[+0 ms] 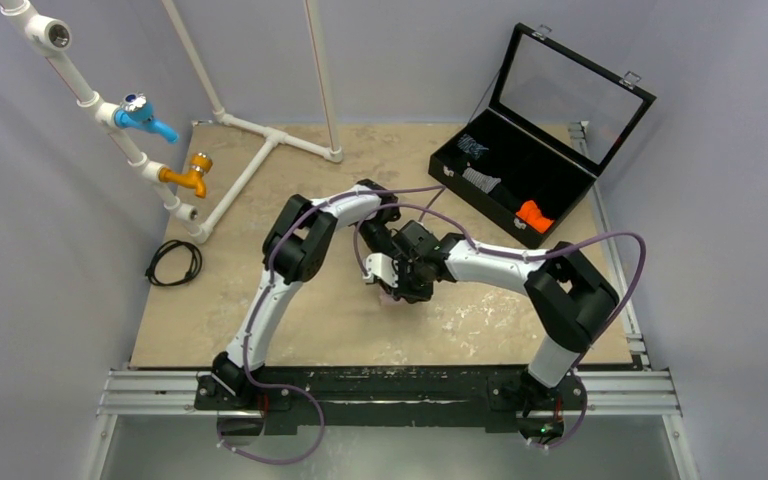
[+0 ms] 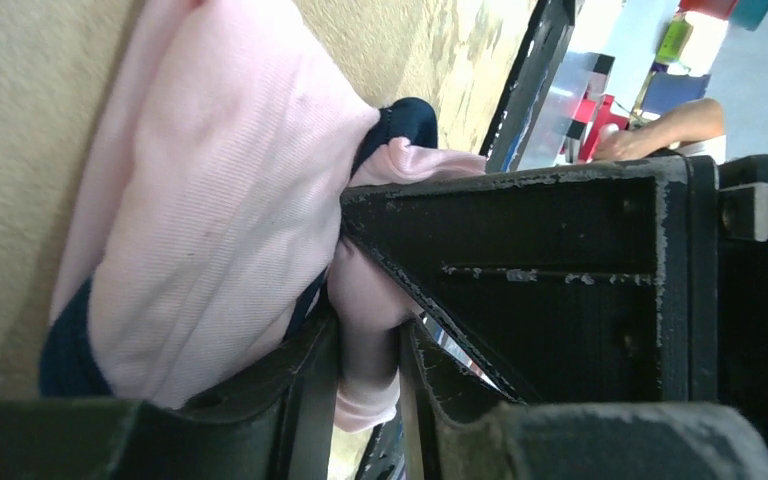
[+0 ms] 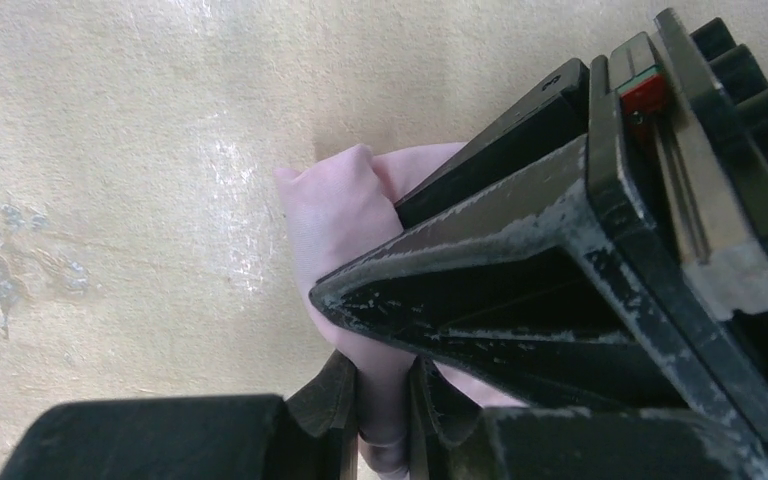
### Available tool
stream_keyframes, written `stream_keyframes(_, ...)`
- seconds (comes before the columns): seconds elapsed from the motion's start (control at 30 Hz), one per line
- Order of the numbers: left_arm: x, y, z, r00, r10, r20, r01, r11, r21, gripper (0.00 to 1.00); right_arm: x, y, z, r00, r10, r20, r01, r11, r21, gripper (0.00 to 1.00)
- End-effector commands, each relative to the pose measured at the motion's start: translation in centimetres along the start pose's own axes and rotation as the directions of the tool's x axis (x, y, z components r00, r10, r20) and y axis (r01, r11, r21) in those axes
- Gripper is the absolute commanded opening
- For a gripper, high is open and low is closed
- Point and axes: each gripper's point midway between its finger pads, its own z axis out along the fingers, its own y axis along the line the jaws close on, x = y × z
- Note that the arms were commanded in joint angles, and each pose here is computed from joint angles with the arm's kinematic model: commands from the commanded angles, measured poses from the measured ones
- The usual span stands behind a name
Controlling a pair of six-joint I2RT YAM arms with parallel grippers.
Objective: Roll the underwear
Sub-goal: Roll the underwear to the center of the board.
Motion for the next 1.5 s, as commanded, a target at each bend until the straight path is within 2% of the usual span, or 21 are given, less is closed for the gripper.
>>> stream_keyframes(0.0, -0.1, 0.8, -1.2, 0.994, 0.106, 0.003, -0.105, 0.988, -0.116, 0.30, 1.8, 3.0, 2.0, 0.998, 0.039, -0.056, -0.047, 0.989, -0.142, 0.00)
stream_keyframes(0.13, 0.1, 0.5, -1.9, 0.994, 0.106, 0.013, -0.103, 0.986, -0.127, 0.41, 2.2, 3.4, 1.9, 0.997, 0.045, -0.064, -0.054, 0.986, -0.156, 0.00)
stream_keyframes(0.27, 0.5, 0.8, -2.9, 0.994, 0.108, 0.016, -0.104, 0.981, -0.163, 0.46, 2.6, 3.7, 1.9, 0.995, 0.066, -0.073, -0.078, 0.981, -0.178, 0.00)
stream_keyframes(0.8, 1.4, 2.1, -8.3, 0.991, 0.089, 0.100, -0.059, 0.962, -0.266, 0.50, 2.7, 3.4, 1.5, 0.993, 0.110, -0.051, -0.118, 0.971, -0.206, 0.00)
stream_keyframes(1.0, 3.3, 2.4, -11.1, 0.985, 0.075, 0.156, -0.024, 0.952, -0.306, 0.50, 2.0, 2.9, 0.9, 0.990, 0.137, -0.041, -0.143, 0.955, -0.259, 0.00)
stream_keyframes(1.23, 6.0, 1.8, -15.3, 0.936, 0.072, 0.344, 0.056, 0.936, -0.348, 0.50, 1.2, 1.5, 0.2, 0.979, 0.201, -0.019, -0.195, 0.913, -0.358, 0.00)
stream_keyframes(1.47, 7.3, 0.6, -16.8, 0.860, 0.236, 0.453, 0.017, 0.874, -0.486, 0.50, 1.0, -0.2, 0.2, 0.966, 0.256, -0.022, -0.234, 0.839, -0.491, 0.00)
